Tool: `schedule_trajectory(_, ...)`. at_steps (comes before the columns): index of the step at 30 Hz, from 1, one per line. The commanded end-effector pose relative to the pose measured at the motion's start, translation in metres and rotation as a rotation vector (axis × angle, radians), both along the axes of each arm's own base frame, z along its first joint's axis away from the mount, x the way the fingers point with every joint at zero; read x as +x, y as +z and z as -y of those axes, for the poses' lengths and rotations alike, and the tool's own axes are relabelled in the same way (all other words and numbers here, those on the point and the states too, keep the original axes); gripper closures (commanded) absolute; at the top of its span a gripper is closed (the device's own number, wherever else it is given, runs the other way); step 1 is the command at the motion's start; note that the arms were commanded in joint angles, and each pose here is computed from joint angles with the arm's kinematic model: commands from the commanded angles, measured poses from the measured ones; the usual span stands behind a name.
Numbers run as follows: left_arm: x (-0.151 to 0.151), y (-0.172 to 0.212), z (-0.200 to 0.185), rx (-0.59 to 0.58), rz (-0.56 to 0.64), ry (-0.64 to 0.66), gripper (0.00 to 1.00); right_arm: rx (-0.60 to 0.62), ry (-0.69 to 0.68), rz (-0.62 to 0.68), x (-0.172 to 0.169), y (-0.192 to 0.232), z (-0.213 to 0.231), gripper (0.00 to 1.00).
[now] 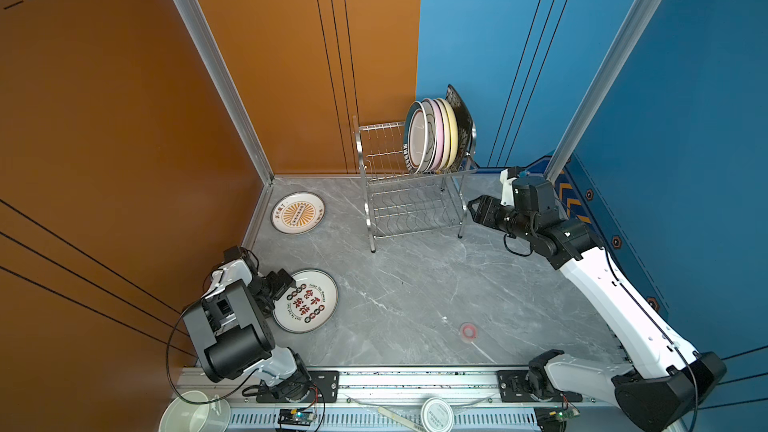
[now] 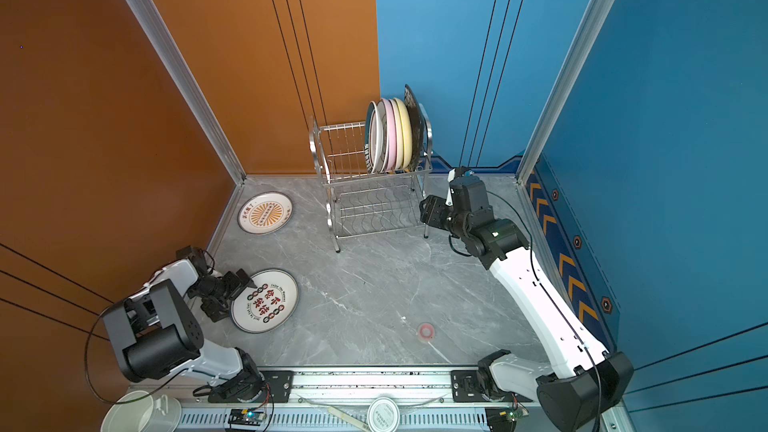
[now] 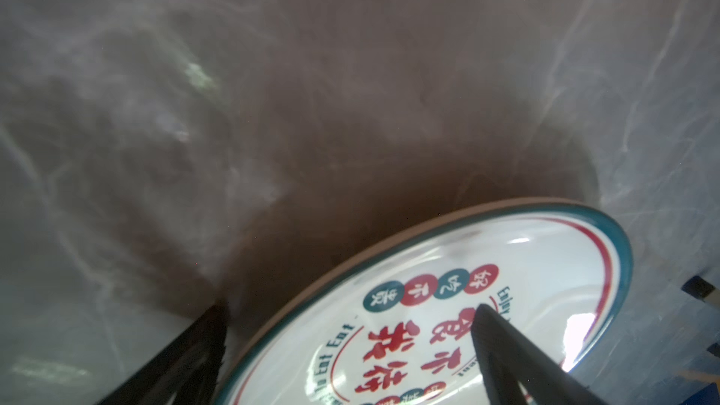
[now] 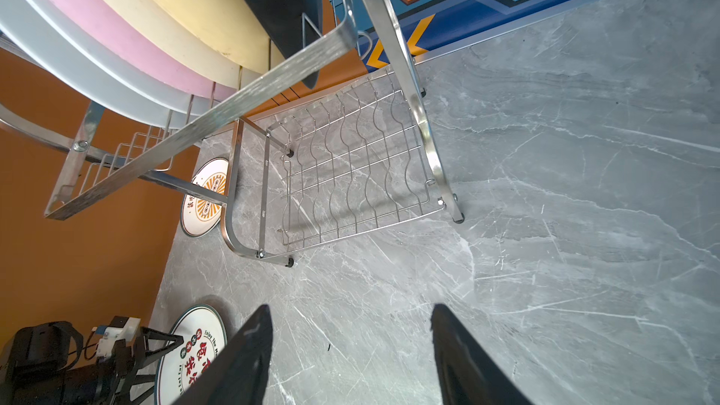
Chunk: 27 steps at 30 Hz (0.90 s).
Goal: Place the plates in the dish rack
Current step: 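Drag the lettered plate with the left gripper toward the table center, then tilt the lettered plate up on edge with the left gripper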
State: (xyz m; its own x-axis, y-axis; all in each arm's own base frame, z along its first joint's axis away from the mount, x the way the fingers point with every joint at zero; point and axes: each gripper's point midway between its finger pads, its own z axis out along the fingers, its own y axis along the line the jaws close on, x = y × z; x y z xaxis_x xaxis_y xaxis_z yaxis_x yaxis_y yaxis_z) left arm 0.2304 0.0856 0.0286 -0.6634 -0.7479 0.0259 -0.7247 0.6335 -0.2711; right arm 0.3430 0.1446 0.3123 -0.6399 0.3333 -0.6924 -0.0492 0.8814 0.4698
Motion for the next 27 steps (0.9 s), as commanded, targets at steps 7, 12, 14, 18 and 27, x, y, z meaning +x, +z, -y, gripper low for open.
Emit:
schedule_trajectory(7, 0.028, 0.006, 0.082, -0.175, 0.128, -0.288, 0.06, 0.018, -0.005, -0.018, -0.004, -0.010, 0.009, 0.34)
schedule_trajectory(12, 0.038, 0.007, 0.109, -0.272, 0.154, -0.367, 0.12, 0.020, 0.006, -0.033, -0.003, -0.015, 0.008, 0.35)
schedule_trajectory(14, 0.042, 0.010, 0.113, -0.294, 0.170, -0.384, 0.13, 0.021, 0.008, -0.035, -0.004, -0.016, 0.008, 0.34)
schedule_trajectory(18, 0.048, 0.010, 0.101, -0.312, 0.187, -0.346, 0.17, 0.029, 0.016, -0.038, -0.005, -0.016, 0.006, 0.35)
schedule_trajectory(27, 0.059, 0.000, 0.084, -0.344, 0.226, -0.328, 0.34, 0.049, 0.019, -0.035, -0.003, -0.015, 0.010, 0.34)
